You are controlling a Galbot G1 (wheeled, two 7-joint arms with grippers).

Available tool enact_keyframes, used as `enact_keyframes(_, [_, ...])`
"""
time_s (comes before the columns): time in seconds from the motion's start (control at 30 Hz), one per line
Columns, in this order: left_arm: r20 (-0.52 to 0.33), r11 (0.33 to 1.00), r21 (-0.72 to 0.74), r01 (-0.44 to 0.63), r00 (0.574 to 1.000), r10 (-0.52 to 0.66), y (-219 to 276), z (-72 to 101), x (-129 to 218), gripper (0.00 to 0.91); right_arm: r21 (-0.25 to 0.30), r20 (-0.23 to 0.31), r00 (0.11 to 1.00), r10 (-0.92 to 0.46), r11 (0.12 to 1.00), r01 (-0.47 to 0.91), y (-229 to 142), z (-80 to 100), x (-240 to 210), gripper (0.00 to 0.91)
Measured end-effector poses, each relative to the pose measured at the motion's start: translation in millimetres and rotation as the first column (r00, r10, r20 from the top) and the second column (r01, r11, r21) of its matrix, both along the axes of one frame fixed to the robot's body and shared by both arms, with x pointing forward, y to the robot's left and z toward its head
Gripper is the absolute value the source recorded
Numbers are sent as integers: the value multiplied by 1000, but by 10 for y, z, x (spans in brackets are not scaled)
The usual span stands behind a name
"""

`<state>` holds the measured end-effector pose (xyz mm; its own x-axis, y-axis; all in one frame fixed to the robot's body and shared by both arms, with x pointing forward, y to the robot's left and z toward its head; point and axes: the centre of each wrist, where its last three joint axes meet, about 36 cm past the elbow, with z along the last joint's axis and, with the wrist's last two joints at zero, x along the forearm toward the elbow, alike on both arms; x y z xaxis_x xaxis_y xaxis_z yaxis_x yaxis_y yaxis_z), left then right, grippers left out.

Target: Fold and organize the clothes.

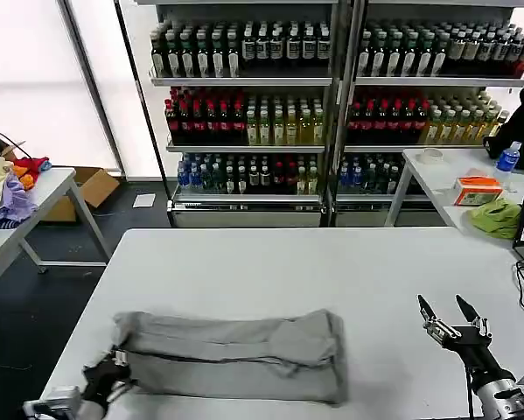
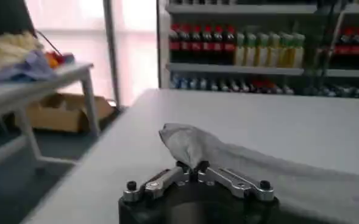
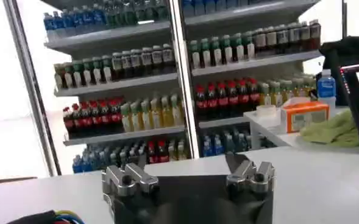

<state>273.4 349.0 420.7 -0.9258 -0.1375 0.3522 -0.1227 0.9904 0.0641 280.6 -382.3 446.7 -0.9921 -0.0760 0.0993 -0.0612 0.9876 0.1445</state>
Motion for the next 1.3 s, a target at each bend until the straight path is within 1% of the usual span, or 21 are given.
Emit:
enact_keyframes(0.13, [26, 995, 96, -32, 999, 29, 393, 234, 48, 20, 1, 0, 1000, 1, 1000, -1, -19, 8, 26, 907])
enact_keyframes(0.23, [43, 989, 146, -25, 999, 18, 511, 408, 81, 20, 0, 3, 1000, 4, 1000, -4, -21, 22, 51, 907])
enact_keyframes(0.4, [81, 985, 167, 33, 996, -47, 403, 684, 185, 20, 1, 4, 1000, 8, 1000, -8, -22, 34, 62, 907])
enact_keyframes(0.5, [94, 986, 145, 81, 991, -95, 247, 794, 251, 20, 1, 4, 1000, 11, 1000, -11, -13, 39, 56, 907])
enact_keyframes(0.57, [97, 988, 106, 114, 988, -124, 101, 832, 285, 20, 4, 3, 1000, 11, 1000, -11, -1, 32, 55, 907])
enact_keyframes(0.63, [83, 986, 58, 154, 984, -159, -62, 808, 299, 20, 7, 2, 1000, 10, 1000, -10, 12, 25, 59, 907])
enact_keyframes(0.73, [56, 974, -14, 227, 973, -225, -352, 715, 307, 20, 10, -2, 1000, 9, 1000, -9, 30, 11, 51, 907])
enact_keyframes(0.93, [-17, 929, -139, 342, 937, -348, -921, 432, 265, 20, 10, -8, 1000, 5, 1000, -5, 24, -1, 11, 907])
enact_keyframes(1.07, [-64, 898, -186, 398, 907, -415, -1202, 267, 243, 20, 10, -8, 1000, 4, 1000, -4, 20, -4, 2, 907])
enact_keyframes(1.1, [-74, 891, -195, 410, 900, -430, -1257, 232, 238, 131, 11, -8, 1000, 5, 1000, -5, 23, -3, 1, 907])
enact_keyframes(1.13, [-82, 885, -202, 419, 894, -441, -1309, 197, 236, 272, 12, -7, 1000, 6, 1000, -6, 29, 0, 1, 907])
enact_keyframes(1.17, [-92, 880, -208, 426, 887, -452, -1360, 156, 236, 725, 15, -6, 1000, 8, 1000, -8, 42, 2, -1, 907])
enact_keyframes(1.2, [-100, 877, -212, 431, 883, -458, -1402, 121, 240, 725, 16, -6, 1000, 11, 1000, -10, 51, 4, -3, 907])
enact_keyframes(1.23, [-107, 874, -216, 434, 880, -464, -1438, 89, 244, 907, 18, -6, 1000, 13, 1000, -13, 62, 8, -7, 907])
enact_keyframes(1.3, [-116, 871, -226, 437, 876, -469, -1509, 47, 254, 907, 21, -8, 1000, 21, 1000, -21, 89, 7, -20, 907])
